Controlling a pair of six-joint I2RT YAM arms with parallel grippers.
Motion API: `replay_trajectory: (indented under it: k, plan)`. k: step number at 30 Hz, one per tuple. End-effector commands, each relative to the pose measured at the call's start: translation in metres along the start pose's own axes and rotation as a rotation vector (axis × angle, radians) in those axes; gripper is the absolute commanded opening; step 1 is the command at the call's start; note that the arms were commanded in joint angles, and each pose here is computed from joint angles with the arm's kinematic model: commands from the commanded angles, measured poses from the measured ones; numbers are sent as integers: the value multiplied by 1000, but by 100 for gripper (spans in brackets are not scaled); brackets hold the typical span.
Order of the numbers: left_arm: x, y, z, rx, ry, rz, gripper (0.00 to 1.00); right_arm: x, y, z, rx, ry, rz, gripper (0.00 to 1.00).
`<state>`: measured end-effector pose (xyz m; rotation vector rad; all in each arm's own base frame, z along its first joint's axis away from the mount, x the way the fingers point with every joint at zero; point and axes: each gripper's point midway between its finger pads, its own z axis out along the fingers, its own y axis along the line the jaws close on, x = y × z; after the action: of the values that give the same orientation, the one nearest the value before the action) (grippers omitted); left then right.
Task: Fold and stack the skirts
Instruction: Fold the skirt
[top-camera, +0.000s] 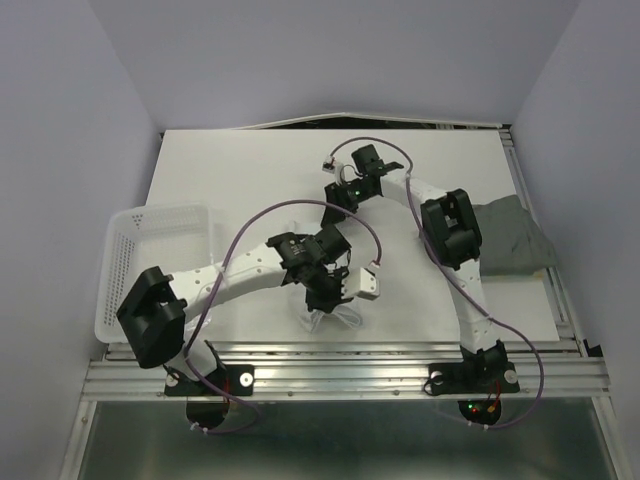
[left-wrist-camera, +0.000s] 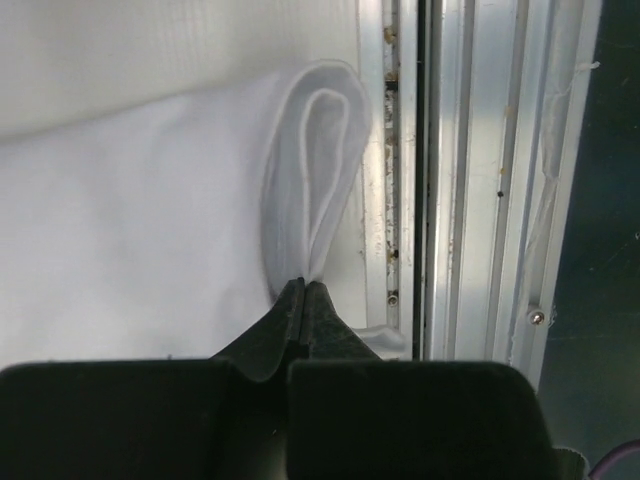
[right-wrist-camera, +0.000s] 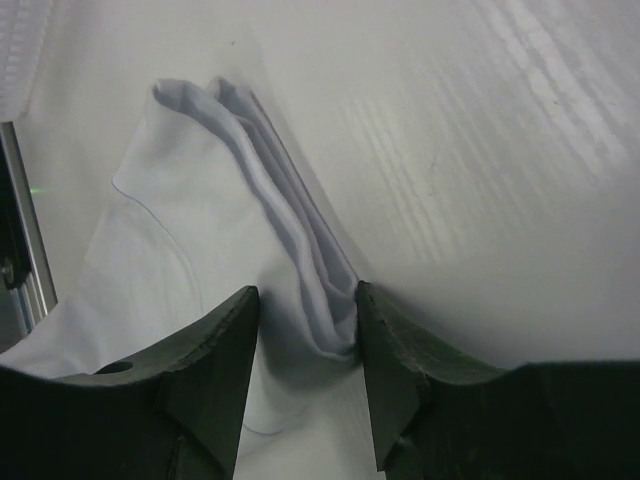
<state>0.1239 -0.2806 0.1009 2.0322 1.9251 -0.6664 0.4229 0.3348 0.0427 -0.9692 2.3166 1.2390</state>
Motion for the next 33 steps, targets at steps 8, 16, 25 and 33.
replay_trajectory:
  k: [8,16,25,33]
  plan:
    - [-11,79,-51,-181,-37,-5,0,45,27,5,-74,95,-55,40]
    - [4,130,-66,-274,-4,6,0,57,25,4,-65,114,-74,38]
    - [12,182,-81,-359,1,27,0,58,26,8,-67,121,-92,36]
    - [31,220,-79,-420,28,53,0,60,24,10,-75,124,-98,35]
